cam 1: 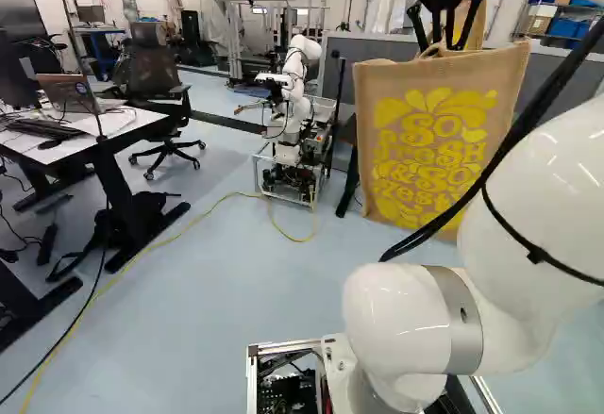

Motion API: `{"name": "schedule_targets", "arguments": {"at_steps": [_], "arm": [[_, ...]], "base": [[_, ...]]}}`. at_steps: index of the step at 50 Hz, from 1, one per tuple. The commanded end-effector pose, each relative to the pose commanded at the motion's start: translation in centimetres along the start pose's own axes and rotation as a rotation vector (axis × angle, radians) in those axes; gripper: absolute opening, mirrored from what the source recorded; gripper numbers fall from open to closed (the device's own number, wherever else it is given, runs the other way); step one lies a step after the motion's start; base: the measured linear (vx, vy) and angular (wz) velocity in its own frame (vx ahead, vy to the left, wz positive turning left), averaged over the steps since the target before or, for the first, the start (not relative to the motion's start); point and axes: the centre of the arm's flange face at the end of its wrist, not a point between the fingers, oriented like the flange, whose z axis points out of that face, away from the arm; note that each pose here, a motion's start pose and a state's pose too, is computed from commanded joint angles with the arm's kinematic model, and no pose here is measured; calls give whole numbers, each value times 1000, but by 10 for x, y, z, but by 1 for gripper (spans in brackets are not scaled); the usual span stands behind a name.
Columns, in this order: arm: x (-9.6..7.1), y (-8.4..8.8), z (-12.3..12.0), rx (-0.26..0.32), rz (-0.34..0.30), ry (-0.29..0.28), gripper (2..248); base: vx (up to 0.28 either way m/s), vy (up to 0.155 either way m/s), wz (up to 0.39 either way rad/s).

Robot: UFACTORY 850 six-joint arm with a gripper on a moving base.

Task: Pick up the bag on the ground and place it on the table

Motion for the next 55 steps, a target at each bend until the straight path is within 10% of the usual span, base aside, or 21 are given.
{"name": "schedule_targets", "arguments": {"at_steps": [55], "arm": [[0,0,0,0,0,0,22]], "base": [[134,-33,-190]]}}
